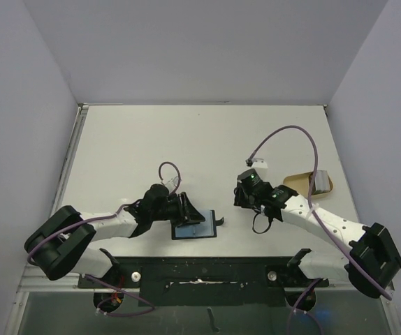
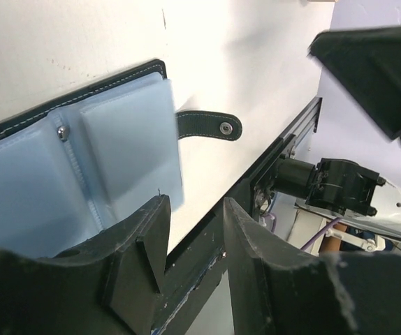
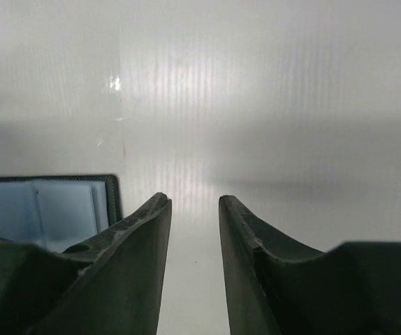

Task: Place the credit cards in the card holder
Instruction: Turn over the card slot in the card holder.

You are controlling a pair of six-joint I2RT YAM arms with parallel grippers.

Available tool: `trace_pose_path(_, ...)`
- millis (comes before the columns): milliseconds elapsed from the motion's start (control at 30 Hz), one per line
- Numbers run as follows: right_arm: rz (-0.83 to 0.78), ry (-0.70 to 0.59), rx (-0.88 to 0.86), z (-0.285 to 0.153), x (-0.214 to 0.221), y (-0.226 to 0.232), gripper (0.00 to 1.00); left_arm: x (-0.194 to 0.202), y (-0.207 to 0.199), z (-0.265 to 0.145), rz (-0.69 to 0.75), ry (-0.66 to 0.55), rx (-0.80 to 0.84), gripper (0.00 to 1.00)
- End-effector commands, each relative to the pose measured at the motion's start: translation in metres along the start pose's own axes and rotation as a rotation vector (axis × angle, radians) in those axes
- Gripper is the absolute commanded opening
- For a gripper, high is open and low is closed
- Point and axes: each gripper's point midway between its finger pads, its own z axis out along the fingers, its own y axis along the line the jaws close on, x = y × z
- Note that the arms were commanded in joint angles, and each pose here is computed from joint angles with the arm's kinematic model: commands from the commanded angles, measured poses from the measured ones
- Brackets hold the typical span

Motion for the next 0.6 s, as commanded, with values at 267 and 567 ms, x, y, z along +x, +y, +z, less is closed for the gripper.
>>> trace_pose_path(267, -0.091, -0.113, 0.346, -0.015, -0.103, -0.108, 0.4, -0.025, -0.01, -0.014, 0.143, -0.098, -0.083, 0.37)
trace_pose_path(567, -0.089, -0.007, 0.604, -0.008, -0.119, -0.199, 0.46, -0.035, 0.007, -0.036, 0.211, -0.137, -0.221, 0.4)
